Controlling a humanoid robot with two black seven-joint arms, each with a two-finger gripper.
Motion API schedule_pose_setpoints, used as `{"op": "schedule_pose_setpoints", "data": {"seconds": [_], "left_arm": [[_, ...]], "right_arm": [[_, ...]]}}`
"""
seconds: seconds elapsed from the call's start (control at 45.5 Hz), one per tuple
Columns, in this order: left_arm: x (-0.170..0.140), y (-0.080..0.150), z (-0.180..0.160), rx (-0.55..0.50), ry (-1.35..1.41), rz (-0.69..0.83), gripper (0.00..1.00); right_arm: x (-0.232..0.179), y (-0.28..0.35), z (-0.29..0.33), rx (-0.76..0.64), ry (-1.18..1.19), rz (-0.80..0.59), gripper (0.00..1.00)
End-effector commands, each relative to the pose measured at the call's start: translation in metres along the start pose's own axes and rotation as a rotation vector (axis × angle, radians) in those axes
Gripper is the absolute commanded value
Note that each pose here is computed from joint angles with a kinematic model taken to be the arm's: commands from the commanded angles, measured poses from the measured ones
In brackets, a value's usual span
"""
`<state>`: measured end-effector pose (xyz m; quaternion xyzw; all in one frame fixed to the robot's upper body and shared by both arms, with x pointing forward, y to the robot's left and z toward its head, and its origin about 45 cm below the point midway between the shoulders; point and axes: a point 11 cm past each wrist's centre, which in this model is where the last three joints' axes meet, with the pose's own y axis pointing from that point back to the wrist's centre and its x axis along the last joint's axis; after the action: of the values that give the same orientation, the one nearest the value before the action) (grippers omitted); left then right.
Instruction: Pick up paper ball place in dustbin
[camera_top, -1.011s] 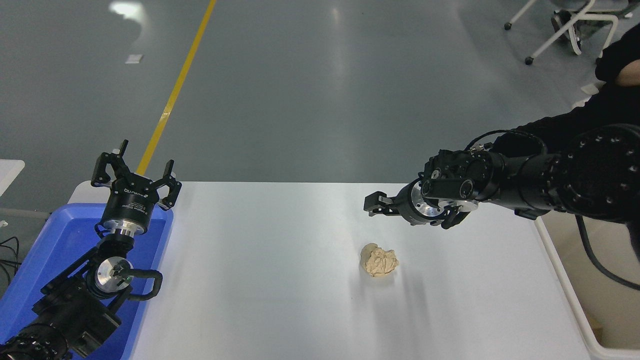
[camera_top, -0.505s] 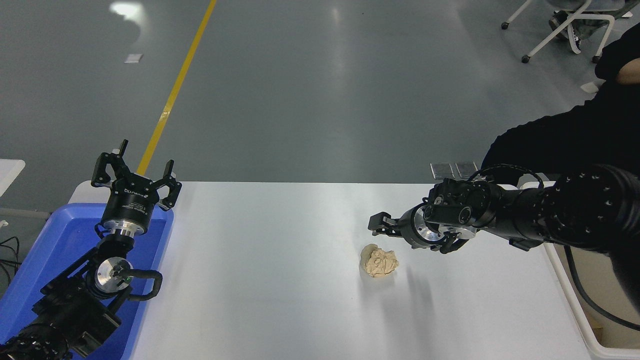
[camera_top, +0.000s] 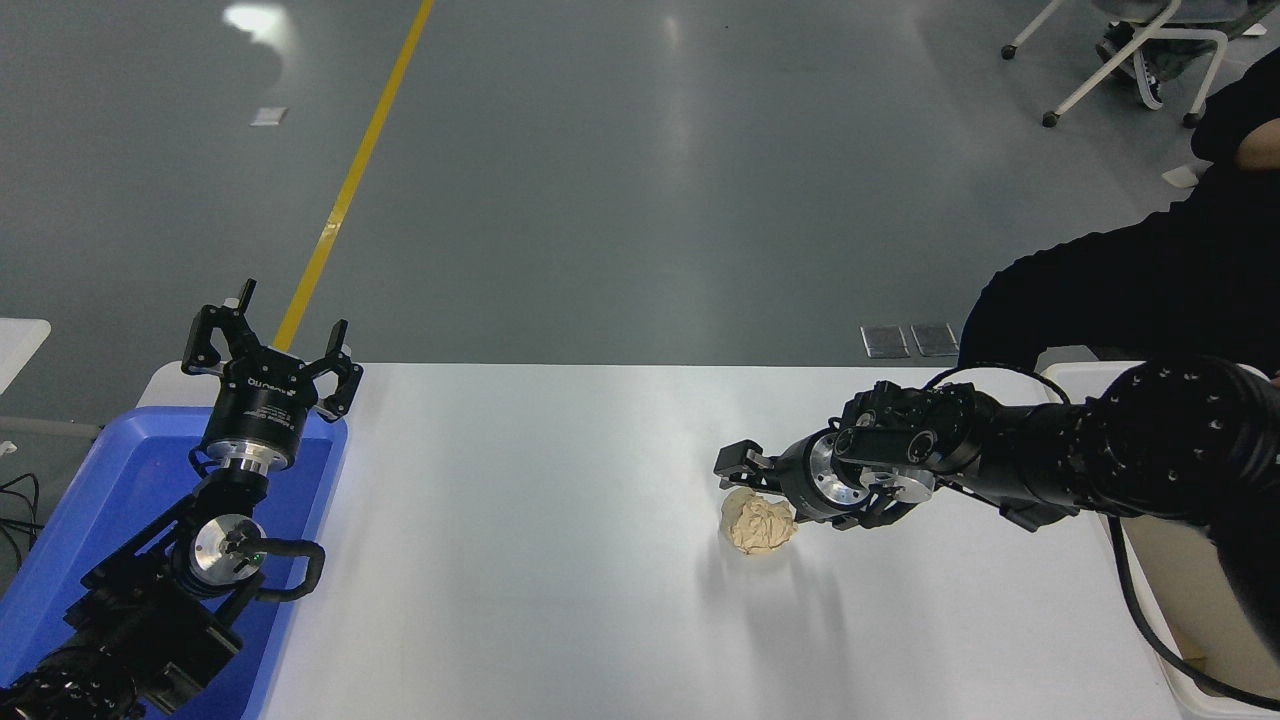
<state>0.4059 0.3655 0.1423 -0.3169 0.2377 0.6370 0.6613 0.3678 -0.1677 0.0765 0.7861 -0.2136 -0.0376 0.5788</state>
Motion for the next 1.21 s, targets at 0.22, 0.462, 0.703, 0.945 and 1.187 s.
{"op": "schedule_pose_setpoints", "data": {"seconds": [0.22,0.462,0.703,0.945,1.187], "left_arm": [[0.0,0.0,0.0,0.0,0.0,0.0,0.98],[0.0,0.0,0.0,0.0,0.0,0.0,0.98],[0.0,0.0,0.0,0.0,0.0,0.0,0.98],[0.0,0.0,0.0,0.0,0.0,0.0,0.98],[0.0,0.0,0.0,0.002,0.0,0.0,0.98]], "right_arm": [[-0.003,-0.015,0.022,-0.013,-0.058,0.024,0.99],[-0.006,-0.019,0.034,-0.055,0.055,0.057,0.26],[0.0,-0.014,0.028,-0.062,0.154,0.069,0.0],[0.023,0.014,-0.015,-0.015,0.229,0.099,0.0],[0.047,0.069,-0.039,-0.024,0.327,0.075,0.0]]}}
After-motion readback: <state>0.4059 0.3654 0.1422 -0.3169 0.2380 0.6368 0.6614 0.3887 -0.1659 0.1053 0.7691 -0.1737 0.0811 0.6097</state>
